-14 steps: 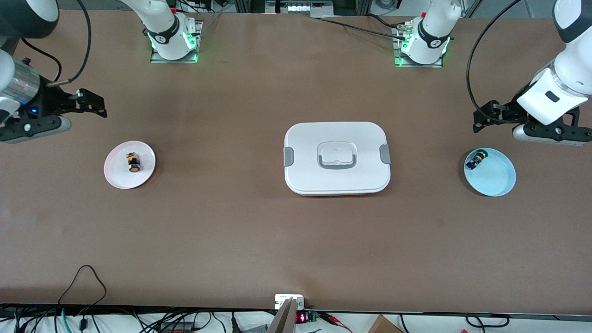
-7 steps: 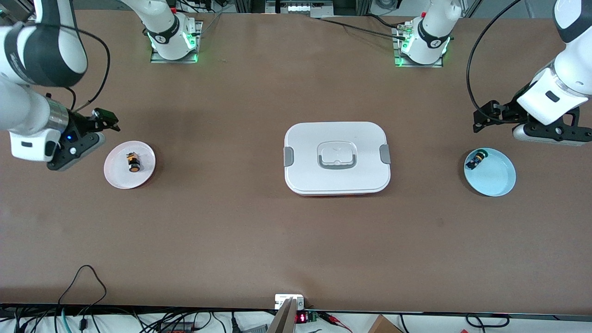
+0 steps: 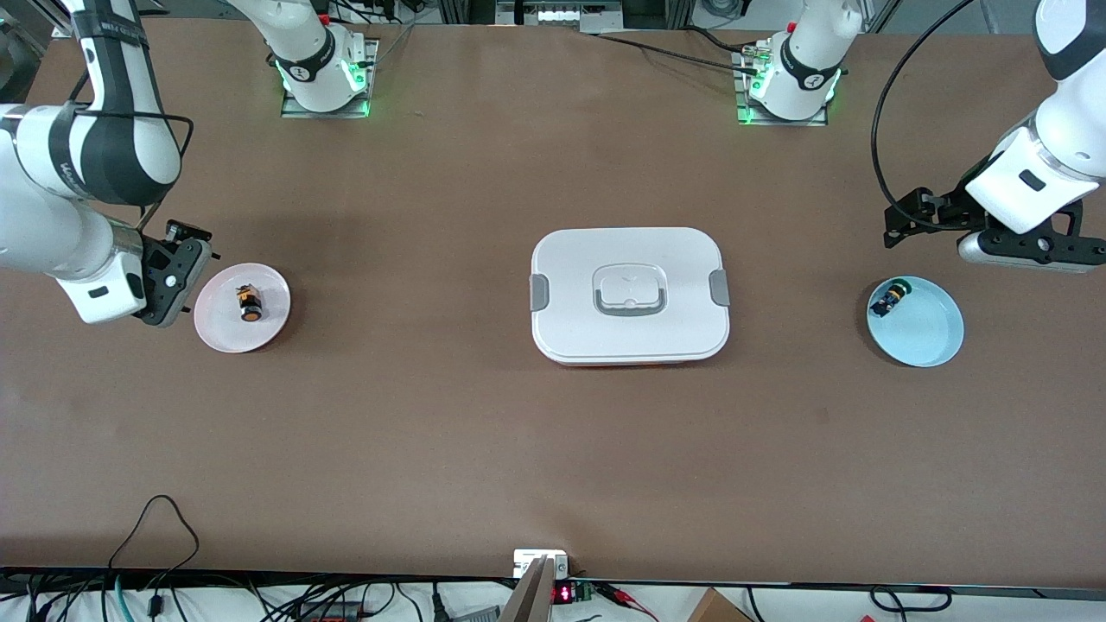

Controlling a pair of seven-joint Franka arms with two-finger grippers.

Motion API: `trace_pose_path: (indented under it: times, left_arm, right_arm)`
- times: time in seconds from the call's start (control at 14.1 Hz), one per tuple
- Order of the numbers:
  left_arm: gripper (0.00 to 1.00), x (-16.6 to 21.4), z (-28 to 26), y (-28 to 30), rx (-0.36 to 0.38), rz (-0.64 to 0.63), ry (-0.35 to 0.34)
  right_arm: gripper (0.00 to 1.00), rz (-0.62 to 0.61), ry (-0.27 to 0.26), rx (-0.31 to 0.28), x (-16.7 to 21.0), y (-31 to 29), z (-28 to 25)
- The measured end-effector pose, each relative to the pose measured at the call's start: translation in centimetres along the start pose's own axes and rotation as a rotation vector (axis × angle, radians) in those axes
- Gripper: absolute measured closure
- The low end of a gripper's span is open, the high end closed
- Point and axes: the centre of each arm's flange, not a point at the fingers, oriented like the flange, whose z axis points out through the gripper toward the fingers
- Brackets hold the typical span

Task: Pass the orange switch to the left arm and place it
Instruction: 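Move the right gripper down over the orange switch on the white plate, then close the right gripper on the orange switch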

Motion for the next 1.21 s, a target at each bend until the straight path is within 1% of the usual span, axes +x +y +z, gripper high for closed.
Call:
trace_pose_path:
  times: [0.14,0.28,0.5,0.71,0.85,1.21]
  left_arm:
    - [0.00,0.0,0.0,0.0,0.000,0.000,0.000]
    - [0.00,0.0,0.0,0.0,0.000,0.000,0.000]
    - [0.00,0.0,0.0,0.0,0.000,0.000,0.000]
    - [0.00,0.0,0.0,0.0,0.000,0.000,0.000]
    - [0.00,0.0,0.0,0.0,0.000,0.000,0.000]
    - [0.00,0.0,0.0,0.0,0.000,0.000,0.000]
  right_arm:
    - [0.00,-0.089,-0.001,0.004,-0.8,0.8,2.2]
    - [0.00,-0.201,-0.001,-0.004,-1.1,1.5,4.7]
    - [0.00,-0.378,0.001,-0.055,-1.0,1.7,8.2]
    - [0.00,-0.516,-0.003,-0.119,-1.1,1.1,10.9]
    - [0.00,-0.583,-0.007,-0.146,-1.2,0.3,12.7]
    - [0.00,-0.712,-0.016,-0.145,-1.2,-1.2,15.3]
